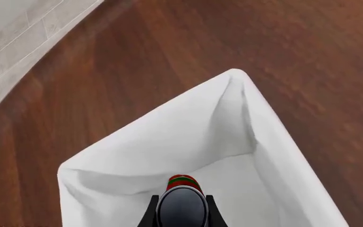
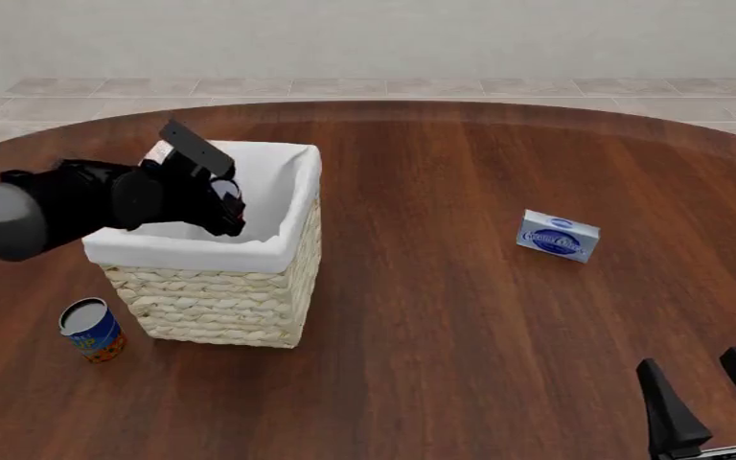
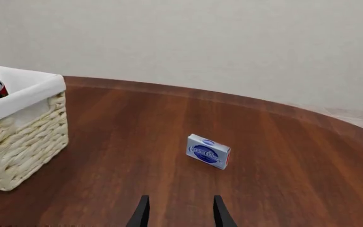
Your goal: Pick up the tomato sauce, and put it in the basket.
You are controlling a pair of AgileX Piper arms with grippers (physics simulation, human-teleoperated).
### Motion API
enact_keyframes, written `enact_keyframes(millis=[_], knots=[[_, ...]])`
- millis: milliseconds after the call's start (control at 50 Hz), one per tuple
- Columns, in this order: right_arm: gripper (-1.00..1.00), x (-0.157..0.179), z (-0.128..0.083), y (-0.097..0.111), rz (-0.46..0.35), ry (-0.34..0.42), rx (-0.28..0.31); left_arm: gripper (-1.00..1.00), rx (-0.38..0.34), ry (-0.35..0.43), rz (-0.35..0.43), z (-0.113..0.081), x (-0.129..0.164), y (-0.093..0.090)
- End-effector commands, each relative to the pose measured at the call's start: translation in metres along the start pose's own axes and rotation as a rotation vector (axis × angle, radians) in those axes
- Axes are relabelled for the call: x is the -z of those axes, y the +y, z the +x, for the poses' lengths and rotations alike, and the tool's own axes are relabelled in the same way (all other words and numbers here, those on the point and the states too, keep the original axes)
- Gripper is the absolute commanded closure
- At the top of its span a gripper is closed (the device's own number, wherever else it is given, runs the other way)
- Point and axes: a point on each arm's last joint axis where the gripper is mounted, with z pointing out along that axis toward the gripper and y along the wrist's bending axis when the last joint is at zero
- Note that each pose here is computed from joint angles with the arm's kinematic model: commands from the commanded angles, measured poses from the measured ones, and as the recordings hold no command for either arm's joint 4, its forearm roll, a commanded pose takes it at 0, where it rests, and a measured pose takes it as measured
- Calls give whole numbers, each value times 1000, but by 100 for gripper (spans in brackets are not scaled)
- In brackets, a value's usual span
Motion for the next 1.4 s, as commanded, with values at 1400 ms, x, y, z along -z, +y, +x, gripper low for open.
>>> enact_keyframes(millis=[1400], knots=[[-100, 0, 0, 0, -9, -6, 2, -100, -28, -164, -40, -50, 77, 8]])
